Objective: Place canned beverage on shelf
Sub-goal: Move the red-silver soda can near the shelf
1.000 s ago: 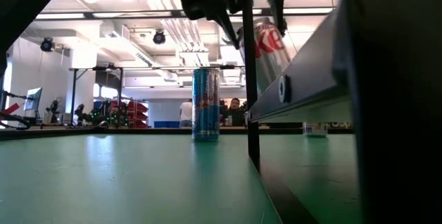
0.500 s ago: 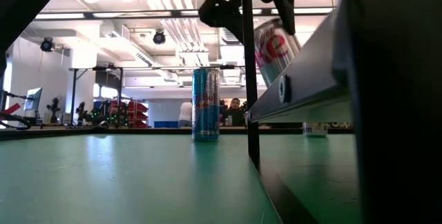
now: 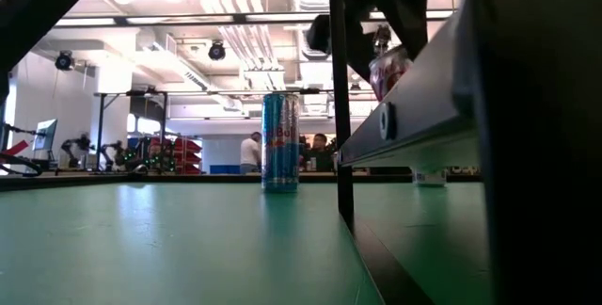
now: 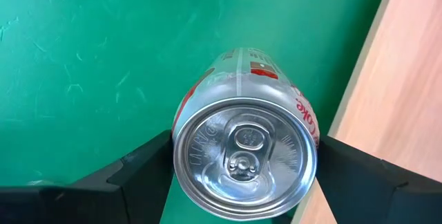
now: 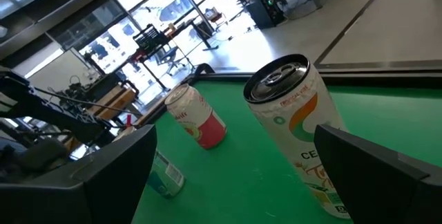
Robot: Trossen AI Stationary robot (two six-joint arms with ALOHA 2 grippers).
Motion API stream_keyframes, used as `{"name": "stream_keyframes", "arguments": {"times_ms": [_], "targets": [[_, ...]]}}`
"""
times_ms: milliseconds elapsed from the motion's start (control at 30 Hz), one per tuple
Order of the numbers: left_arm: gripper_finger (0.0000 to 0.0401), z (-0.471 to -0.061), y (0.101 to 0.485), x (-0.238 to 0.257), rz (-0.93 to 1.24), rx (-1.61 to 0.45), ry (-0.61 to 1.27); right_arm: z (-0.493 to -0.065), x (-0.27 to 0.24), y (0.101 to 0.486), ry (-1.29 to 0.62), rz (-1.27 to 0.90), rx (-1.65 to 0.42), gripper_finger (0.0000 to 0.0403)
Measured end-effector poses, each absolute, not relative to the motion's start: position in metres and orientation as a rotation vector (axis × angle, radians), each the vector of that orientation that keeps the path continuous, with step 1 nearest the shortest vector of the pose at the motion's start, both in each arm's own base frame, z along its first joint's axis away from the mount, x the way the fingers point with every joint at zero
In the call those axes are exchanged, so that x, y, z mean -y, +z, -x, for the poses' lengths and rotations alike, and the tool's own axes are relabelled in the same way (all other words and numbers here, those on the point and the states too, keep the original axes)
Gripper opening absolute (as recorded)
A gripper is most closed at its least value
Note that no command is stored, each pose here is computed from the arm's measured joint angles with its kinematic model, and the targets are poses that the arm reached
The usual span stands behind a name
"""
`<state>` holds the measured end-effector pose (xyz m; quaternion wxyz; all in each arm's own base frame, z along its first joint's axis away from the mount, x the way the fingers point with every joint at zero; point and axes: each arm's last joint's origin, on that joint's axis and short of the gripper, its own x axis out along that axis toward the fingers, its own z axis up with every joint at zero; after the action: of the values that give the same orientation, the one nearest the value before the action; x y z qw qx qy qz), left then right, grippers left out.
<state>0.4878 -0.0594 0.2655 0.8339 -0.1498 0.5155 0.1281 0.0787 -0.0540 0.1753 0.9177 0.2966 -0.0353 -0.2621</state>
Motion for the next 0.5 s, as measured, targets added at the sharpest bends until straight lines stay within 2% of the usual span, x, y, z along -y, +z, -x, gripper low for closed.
{"name": "stream_keyframes", "arguments": {"times_ms": [500], "targets": [[0.0296, -0.493, 0.245, 0.06, 0.31, -1.144, 0.289, -0.079, 0.054, 0.175, -0.539, -0.61, 0.073, 0.0384]]}}
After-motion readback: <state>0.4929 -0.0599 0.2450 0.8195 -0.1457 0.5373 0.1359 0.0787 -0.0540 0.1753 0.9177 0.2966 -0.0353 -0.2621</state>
